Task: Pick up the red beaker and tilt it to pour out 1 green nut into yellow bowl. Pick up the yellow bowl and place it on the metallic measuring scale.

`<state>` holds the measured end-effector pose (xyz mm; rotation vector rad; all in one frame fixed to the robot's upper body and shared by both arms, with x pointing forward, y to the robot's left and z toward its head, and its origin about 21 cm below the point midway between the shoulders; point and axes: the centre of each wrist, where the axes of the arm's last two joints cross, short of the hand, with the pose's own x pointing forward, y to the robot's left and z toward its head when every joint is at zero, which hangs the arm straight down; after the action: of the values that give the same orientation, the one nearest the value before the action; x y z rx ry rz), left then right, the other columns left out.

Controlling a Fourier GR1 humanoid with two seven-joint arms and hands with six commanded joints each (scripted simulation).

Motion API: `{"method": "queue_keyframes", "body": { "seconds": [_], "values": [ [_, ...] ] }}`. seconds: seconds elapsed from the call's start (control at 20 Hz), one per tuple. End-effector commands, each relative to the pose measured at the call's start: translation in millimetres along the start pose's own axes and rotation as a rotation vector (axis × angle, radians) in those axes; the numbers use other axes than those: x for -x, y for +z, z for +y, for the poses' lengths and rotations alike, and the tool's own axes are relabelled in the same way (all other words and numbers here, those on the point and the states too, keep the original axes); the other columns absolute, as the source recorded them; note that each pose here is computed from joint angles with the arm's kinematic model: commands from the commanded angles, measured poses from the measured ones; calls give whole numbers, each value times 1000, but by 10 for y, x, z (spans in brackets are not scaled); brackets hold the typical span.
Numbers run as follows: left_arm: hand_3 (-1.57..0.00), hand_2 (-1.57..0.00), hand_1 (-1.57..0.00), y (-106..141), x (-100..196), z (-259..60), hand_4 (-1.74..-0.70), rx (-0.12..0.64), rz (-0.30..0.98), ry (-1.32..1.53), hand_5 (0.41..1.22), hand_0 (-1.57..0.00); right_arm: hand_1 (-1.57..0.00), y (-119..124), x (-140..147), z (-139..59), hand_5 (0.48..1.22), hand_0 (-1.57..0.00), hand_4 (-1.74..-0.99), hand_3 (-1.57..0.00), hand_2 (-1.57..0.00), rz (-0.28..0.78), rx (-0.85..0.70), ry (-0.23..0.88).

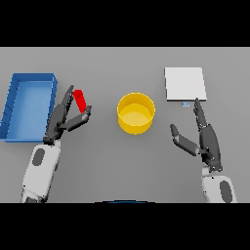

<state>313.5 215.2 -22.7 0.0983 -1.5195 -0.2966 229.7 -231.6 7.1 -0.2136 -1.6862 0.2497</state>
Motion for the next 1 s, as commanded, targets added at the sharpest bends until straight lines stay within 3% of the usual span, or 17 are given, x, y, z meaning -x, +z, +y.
{"method": "queue_keyframes", "body": {
  "seconds": [0.0, 0.45, 0.75, 0.8, 0.85, 0.9, 0.95],
  "values": [
    [1, 1, 1, -50, -31, -23, -1287, -4, -3, -4, 685, 1, 1, 17, -6, -30, 638, 1, -1269, 1, 1, -5, -3, 4],
    [1, 1, 1, -348, -60, -46, -1289, 9, 8, -22, 683, 1, 1, 23, -8, -25, 638, 1, -1265, 1, 1, -7, 3, -7],
    [1, 0, 1, -452, -26, -76, -1348, 7, -24, 33, 704, 1, 1, 61, 11, -9, 641, 1, -1261, 1, 1, -1, -3, -2],
    [-31, -67, -26, -477, -37, -142, -1378, 4, -24, 55, 724, 1, 1, 59, 13, -1, 642, 1, -1259, 1, 1, 7, -1, 1],
    [-124, -182, -146, -487, -10, -142, -1410, -11, -17, 77, 750, -119, 1, 69, 4, -30, 642, 1, -1260, 1, 1, 0, 6, -1],
    [-292, -364, -328, -501, -25, -137, -1449, -16, -20, 98, 783, -285, 1, 37, -16, -21, 644, 1, -1258, 1, 1, -1, 8, 3],
    [-547, -523, -481, -528, -49, -155, -1448, -31, -4, 95, 871, -441, 1, -3, -27, -38, 645, 1, -1257, 1, 1, 5, 13, 4]
  ]
}}
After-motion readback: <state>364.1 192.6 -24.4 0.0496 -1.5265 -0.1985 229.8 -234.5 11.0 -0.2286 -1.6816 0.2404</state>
